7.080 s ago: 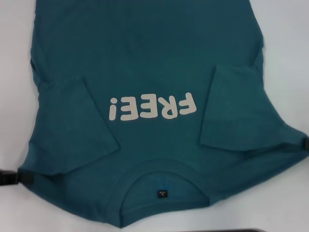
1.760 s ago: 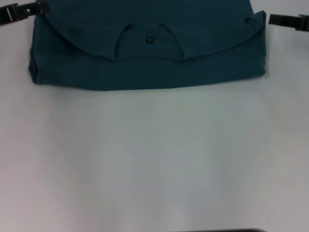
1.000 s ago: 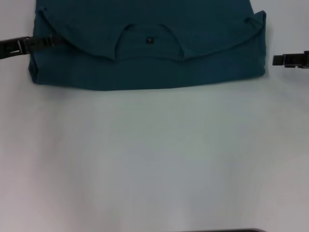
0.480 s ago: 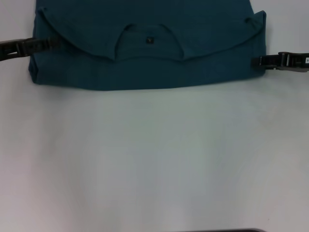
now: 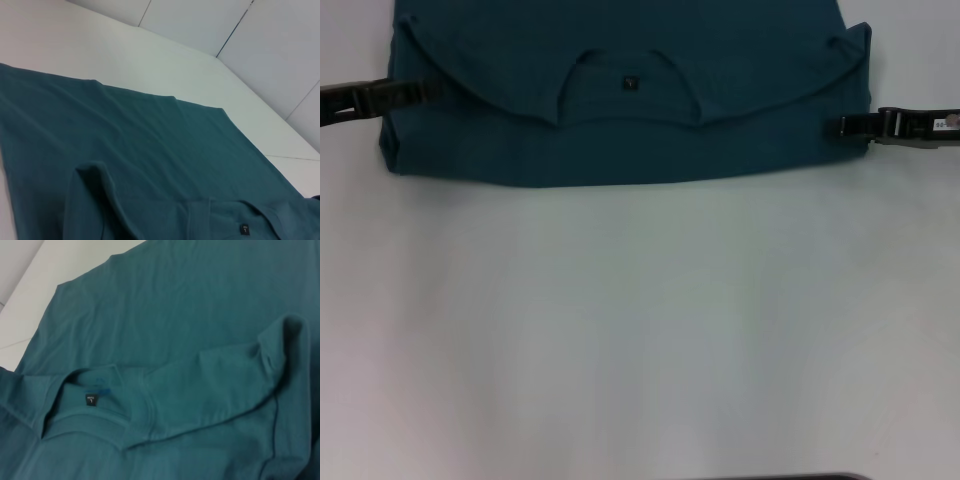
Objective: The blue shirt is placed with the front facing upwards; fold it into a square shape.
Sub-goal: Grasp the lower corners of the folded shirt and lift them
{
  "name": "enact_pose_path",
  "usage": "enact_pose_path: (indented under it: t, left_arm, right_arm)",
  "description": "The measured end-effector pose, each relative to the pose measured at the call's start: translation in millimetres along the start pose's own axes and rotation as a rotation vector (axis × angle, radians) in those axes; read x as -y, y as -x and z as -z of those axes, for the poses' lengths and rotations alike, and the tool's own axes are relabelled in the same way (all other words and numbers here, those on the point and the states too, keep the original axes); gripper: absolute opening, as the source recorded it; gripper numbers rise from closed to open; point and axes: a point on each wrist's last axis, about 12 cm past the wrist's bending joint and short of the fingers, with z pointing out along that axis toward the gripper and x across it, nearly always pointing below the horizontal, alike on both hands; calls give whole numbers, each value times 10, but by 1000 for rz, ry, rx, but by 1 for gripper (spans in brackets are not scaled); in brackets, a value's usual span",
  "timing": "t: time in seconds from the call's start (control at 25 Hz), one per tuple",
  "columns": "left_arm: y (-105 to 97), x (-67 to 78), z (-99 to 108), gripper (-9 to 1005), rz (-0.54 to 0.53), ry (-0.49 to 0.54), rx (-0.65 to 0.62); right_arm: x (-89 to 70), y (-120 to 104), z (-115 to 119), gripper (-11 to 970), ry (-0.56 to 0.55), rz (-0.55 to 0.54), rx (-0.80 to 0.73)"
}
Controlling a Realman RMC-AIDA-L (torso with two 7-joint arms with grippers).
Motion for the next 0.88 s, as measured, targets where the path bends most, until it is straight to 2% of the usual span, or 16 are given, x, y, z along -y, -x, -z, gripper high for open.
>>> enact_pose_path:
  t: [0.28, 0.48, 0.88]
  left_arm:
    - [4, -2, 2, 860, -2, 1, -1]
    - [-9, -8, 7, 860, 0, 2, -3]
    - [-80, -30, 5, 860, 6, 13, -26]
  right_arm:
    - [-15, 1, -58, 592, -10, -4, 2]
    - [-12, 1, -64, 367, -15, -2, 0]
    - [6, -6, -47, 173, -18, -6, 4]
